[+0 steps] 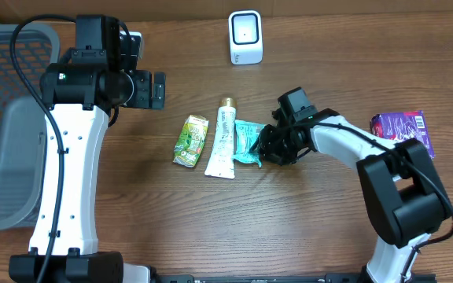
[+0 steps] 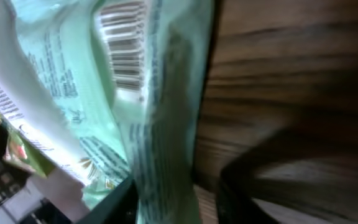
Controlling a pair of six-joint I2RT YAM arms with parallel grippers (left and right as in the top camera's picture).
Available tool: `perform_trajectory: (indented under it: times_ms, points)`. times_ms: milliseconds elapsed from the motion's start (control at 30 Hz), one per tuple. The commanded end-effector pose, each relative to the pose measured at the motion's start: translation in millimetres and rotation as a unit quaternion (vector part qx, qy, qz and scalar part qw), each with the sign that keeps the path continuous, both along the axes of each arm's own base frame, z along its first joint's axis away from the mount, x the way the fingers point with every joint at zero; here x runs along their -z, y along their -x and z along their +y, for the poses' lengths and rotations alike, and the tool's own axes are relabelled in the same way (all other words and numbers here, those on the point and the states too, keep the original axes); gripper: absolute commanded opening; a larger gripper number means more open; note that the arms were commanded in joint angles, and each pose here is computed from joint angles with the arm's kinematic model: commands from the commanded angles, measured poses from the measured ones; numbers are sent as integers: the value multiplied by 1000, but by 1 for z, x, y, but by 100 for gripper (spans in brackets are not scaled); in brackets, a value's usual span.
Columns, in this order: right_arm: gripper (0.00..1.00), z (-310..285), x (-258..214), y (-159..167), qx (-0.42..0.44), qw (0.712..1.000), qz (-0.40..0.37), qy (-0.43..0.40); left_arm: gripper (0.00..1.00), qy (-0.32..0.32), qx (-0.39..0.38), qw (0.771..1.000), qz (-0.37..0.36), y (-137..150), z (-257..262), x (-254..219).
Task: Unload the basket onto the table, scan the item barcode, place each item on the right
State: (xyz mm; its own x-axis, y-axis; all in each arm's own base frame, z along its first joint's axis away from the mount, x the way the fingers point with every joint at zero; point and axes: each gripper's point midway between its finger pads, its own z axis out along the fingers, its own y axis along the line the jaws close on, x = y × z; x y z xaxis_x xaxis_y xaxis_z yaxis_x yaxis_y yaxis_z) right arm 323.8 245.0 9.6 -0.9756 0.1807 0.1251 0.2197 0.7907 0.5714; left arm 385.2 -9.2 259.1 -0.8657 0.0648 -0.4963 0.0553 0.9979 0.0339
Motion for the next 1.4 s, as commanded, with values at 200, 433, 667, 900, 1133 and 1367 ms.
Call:
perform_trajectory:
  times_ms: [200, 433, 667, 900, 1133, 1367]
  points:
    - [4, -2, 0, -5, 19, 1000, 18, -3, 100, -1, 13, 1000, -12, -1, -2, -8]
    - [4, -18, -31, -27, -130, 984, -111, 44, 100, -1, 13, 1000, -11, -1, -2, -8]
    - [4, -66, -28, -51, -284, 911, -213, 211, 100, -1, 13, 1000, -11, -1, -2, -8]
    - [5, -97, -30, -78, -371, 829, -271, 319, 100, -1, 13, 1000, -11, -1, -2, -8]
    - [95, -108, -93, -126, -170, 861, -301, 373, 99, -1, 13, 1000, -11, -1, -2, -8]
    - [100, -71, -132, -104, 46, 974, -160, 153, 100, -1, 13, 1000, -11, -1, -2, -8]
